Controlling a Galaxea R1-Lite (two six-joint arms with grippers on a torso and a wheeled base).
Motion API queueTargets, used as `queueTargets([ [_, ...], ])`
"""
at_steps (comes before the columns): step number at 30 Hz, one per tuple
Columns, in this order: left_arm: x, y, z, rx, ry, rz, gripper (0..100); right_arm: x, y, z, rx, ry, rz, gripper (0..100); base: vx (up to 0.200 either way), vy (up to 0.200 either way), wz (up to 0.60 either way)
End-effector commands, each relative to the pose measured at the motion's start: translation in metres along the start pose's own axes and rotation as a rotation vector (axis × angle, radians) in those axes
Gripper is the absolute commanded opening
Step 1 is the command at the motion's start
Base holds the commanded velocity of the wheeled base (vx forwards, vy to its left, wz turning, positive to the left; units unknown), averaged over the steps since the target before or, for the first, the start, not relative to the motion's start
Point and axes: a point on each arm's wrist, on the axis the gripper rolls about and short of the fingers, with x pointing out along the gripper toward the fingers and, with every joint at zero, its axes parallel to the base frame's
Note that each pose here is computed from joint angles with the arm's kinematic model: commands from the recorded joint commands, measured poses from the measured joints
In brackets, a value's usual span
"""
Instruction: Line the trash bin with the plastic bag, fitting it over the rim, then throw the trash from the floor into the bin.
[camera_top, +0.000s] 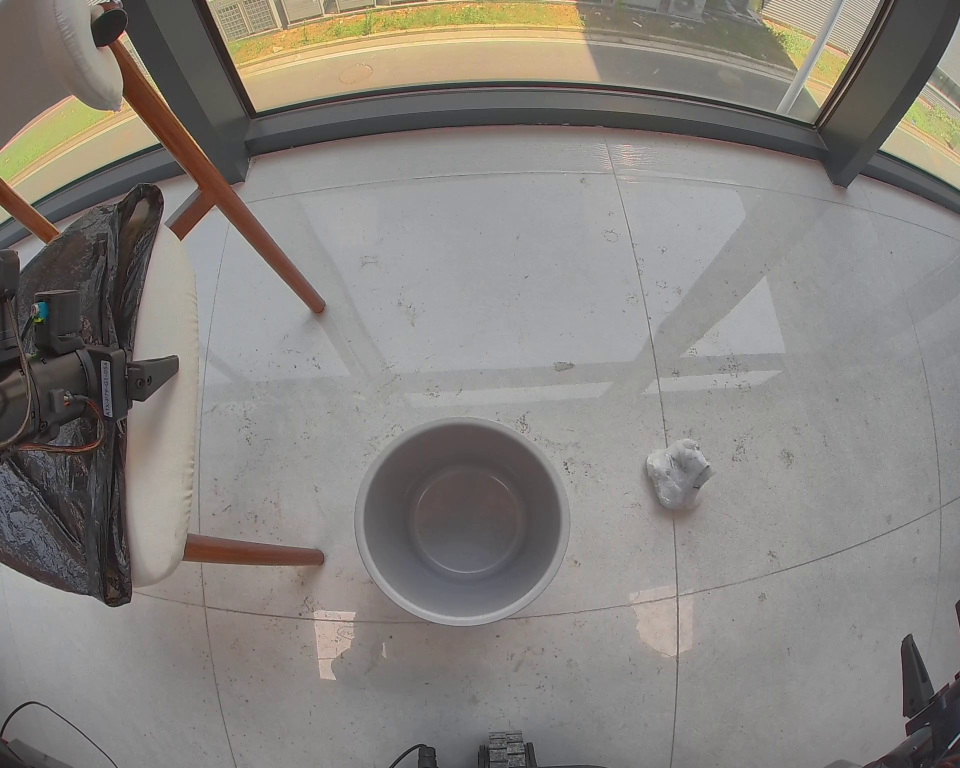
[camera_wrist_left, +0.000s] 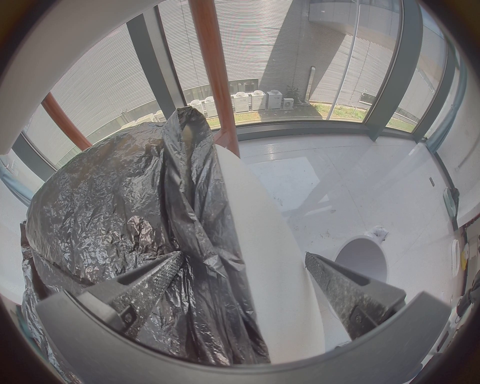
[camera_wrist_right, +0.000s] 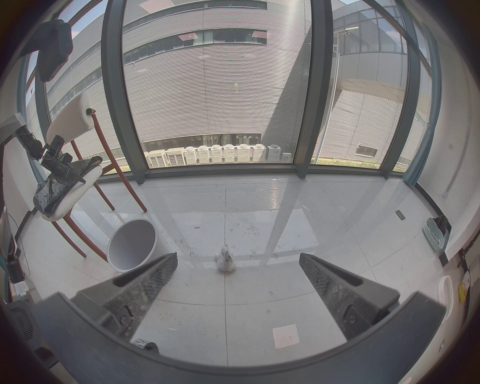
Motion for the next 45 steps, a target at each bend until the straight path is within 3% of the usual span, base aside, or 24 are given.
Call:
queueTargets([
  [1, -0.002, 0.003, 0.000, -0.004, -0.007, 0.014, 100, 0.000, 0.000, -0.005, 0.000, 0.001, 0.001, 100, 0.000, 0.000, 0.00],
  [11, 0.000, 0.011, -0.001, -0.013, 0.001, 0.051, 100, 0.000, 0.000, -0.005, 0.000, 0.001, 0.001, 100, 0.000, 0.000, 0.00],
  [12, 0.000, 0.011, -0.002, -0.015, 0.003, 0.052, 0, 0.000, 0.000, -0.005, -0.002, 0.001, 0.001, 100, 0.000, 0.000, 0.00],
  [30, 0.004, 0.010, -0.008, -0.051, 0.033, 0.027, 0, 0.000, 0.000, -0.005, -0.002, 0.001, 0.001, 100, 0.000, 0.000, 0.00],
  [33, 0.004, 0.009, -0.008, -0.108, 0.028, -0.021, 0, 0.000, 0.000, -0.005, -0.002, 0.001, 0.001, 100, 0.000, 0.000, 0.00],
  [35, 0.002, 0.007, -0.007, -0.229, 0.021, -0.124, 0, 0.000, 0.000, -0.005, 0.000, 0.001, 0.001, 100, 0.000, 0.000, 0.00],
  [39, 0.001, 0.016, -0.007, -0.415, 0.023, -0.197, 0, 0.000, 0.000, -0.005, 0.000, 0.001, 0.001, 100, 0.000, 0.000, 0.00],
  [45, -0.005, 0.036, -0.009, -0.513, 0.017, -0.276, 0, 0.000, 0.000, -0.005, 0.000, 0.001, 0.001, 100, 0.000, 0.000, 0.00],
])
